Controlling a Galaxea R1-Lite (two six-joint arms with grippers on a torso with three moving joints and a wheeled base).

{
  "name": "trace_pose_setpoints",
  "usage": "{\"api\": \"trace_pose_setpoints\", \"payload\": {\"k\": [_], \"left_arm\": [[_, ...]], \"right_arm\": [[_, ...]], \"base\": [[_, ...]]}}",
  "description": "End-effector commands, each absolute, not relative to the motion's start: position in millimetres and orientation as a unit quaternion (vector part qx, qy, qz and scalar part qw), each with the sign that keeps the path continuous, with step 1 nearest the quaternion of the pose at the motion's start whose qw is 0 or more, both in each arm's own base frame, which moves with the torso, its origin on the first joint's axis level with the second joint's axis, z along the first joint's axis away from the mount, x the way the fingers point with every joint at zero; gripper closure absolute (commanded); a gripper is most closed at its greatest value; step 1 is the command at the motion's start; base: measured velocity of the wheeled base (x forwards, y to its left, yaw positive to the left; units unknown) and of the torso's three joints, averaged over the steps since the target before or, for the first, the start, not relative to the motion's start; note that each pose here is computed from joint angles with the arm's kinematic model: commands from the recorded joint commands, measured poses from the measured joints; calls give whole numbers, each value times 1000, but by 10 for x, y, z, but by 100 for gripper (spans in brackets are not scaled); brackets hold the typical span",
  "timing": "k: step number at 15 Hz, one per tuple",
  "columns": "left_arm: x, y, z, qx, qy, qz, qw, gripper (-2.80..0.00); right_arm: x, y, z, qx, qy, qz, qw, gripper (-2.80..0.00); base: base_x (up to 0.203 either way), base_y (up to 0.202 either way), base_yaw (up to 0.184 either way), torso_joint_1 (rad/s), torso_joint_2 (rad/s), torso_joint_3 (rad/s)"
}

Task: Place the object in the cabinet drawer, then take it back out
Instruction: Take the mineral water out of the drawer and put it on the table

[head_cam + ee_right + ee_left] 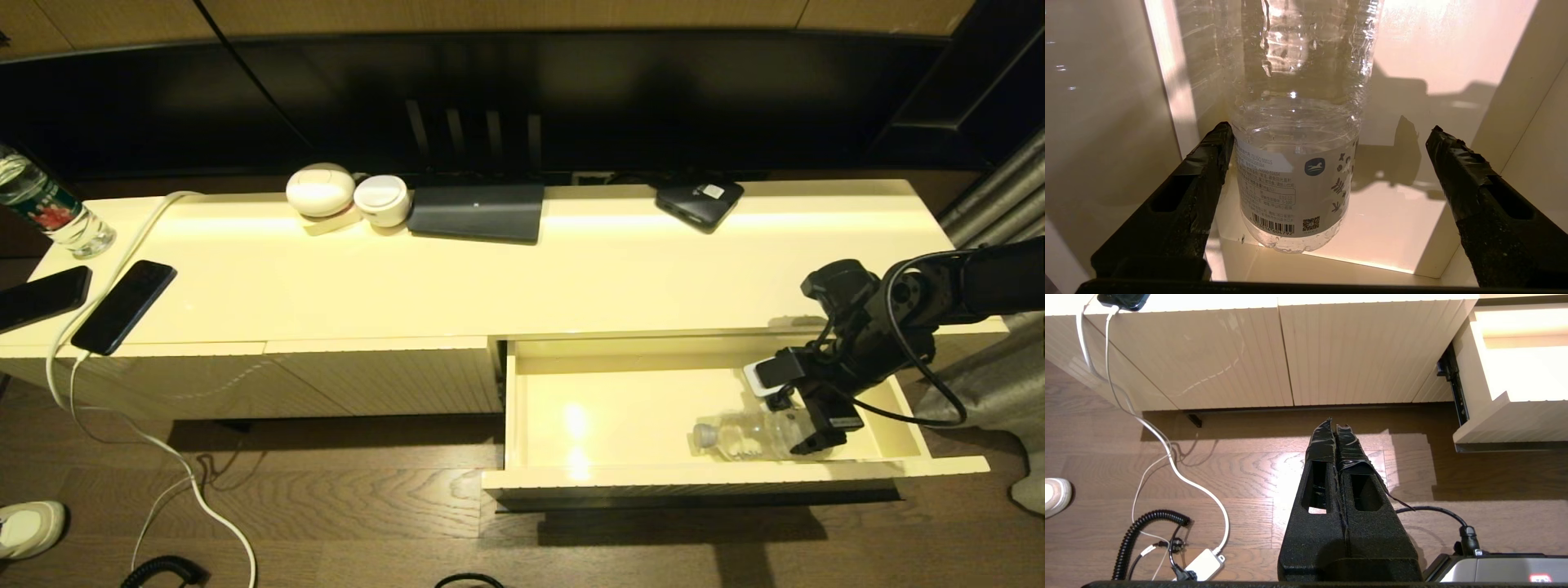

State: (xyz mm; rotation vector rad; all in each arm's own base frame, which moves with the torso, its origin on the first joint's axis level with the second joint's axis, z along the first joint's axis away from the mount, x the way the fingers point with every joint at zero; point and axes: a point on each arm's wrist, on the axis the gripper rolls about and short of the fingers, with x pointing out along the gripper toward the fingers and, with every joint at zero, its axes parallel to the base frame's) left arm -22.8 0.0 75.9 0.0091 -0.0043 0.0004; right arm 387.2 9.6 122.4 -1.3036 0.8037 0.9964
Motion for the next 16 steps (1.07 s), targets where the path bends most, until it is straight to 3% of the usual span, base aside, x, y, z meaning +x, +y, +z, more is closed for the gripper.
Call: {"api": "trace_pose_setpoints", "payload": {"k": [1,16], "left_arm": [[-227,0,755,5,-2,1,1000,0],[-227,0,755,5,-2,1,1000,0]], "right_arm": [[3895,113,1216,-568,345,435,608,-280],[3986,168,1083,-566,351,444,600,-280]], "base": [[0,0,0,0,0,0],[0,0,0,0,0,0]]}}
